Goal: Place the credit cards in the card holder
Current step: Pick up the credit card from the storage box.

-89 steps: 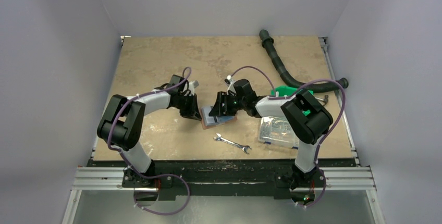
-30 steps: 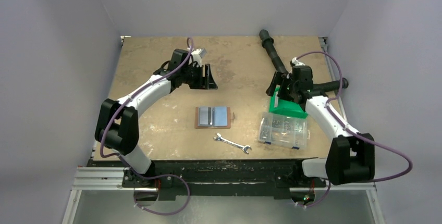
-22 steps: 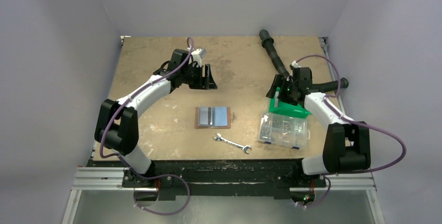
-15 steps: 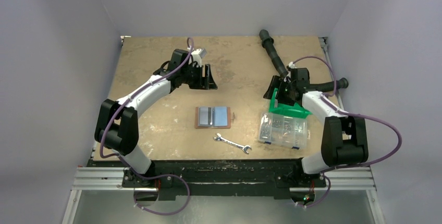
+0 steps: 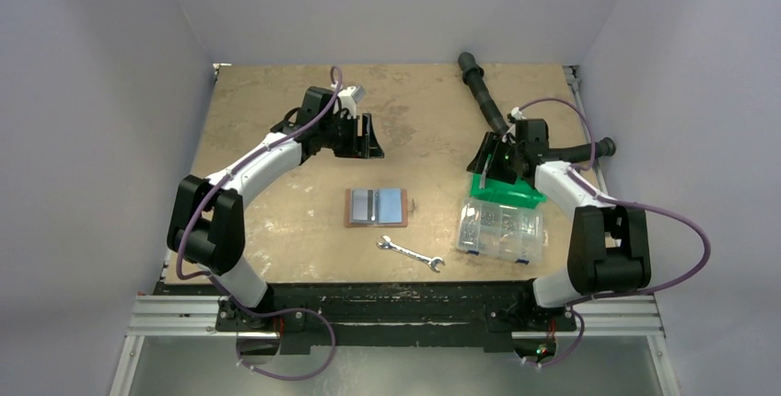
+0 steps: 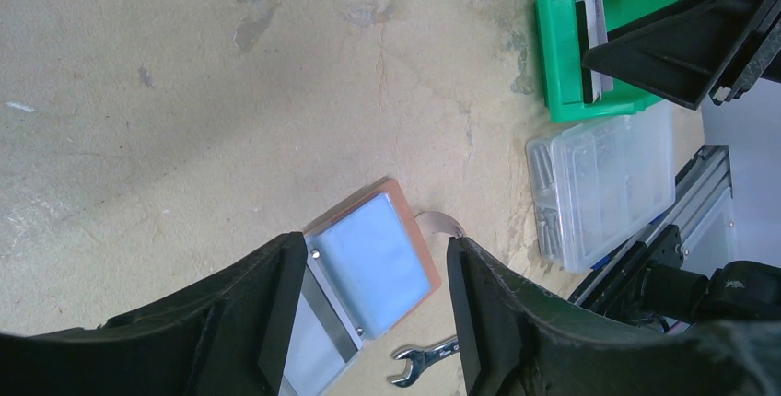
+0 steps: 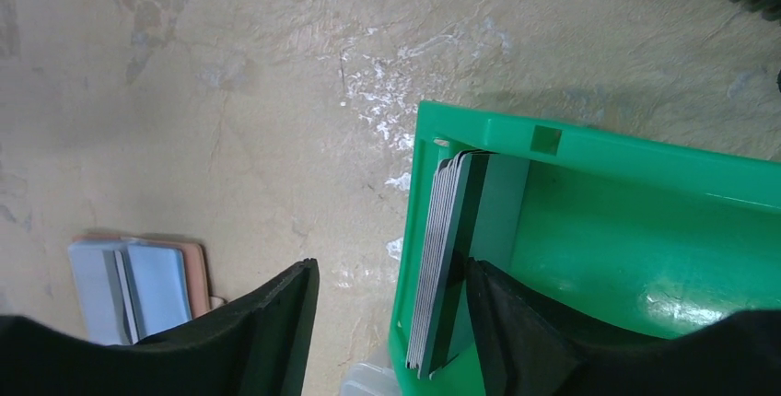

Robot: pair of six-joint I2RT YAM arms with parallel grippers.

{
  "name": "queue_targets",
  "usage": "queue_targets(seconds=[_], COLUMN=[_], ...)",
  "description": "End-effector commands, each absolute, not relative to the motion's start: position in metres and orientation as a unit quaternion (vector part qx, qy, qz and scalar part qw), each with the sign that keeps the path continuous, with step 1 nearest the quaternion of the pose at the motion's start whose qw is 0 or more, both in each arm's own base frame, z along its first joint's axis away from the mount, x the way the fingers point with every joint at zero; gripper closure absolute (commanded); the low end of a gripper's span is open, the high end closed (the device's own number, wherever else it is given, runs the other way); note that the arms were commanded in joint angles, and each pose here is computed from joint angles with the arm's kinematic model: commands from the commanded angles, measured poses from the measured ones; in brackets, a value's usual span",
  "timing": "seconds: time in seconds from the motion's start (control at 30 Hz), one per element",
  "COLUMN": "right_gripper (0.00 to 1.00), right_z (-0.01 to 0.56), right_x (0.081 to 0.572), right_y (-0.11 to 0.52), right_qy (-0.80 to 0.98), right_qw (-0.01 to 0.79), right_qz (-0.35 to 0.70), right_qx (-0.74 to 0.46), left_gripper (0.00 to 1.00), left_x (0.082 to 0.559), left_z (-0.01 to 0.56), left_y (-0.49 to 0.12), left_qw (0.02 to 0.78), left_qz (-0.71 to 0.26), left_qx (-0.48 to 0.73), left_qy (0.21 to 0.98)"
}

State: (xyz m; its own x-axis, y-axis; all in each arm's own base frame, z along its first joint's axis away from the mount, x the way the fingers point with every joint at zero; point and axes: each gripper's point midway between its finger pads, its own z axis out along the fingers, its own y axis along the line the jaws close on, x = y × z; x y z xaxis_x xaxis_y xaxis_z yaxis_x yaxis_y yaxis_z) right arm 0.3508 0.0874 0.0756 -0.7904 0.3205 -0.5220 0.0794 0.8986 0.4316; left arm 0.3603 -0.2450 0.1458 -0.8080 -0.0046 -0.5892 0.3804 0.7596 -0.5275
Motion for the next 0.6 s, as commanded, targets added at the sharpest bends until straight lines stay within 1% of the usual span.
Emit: queue_targets(seconds=[0.0, 0.17, 0.57], right_gripper=[0.37, 0.51, 0.74], right_z=[0.0908, 0.0885, 0.0921], right_x=[0.3534, 0.3515, 0.3514], right_y=[0.0928, 0.0914, 0.0909], right_qy=[0.914, 0.915, 0.912], right_qw=[0.327, 0.324, 0.328], right_qz=[0.219, 0.218, 0.223], right_qx=[0.103, 0.105, 0.105], left_gripper=[0.38, 0.38, 0.38], left_x=[0.3597, 0.3594, 0.3593], left_z=[0.1586, 0.1576, 0.1565], left_y=[-0.2475, -0.2477, -0.2487], left_qw=[0.308, 0.307, 0.305], left_qz=[-0.339, -0.34, -0.343], left_qx=[0.123, 0.123, 0.123], left_qy=[0.88, 0.88, 0.88])
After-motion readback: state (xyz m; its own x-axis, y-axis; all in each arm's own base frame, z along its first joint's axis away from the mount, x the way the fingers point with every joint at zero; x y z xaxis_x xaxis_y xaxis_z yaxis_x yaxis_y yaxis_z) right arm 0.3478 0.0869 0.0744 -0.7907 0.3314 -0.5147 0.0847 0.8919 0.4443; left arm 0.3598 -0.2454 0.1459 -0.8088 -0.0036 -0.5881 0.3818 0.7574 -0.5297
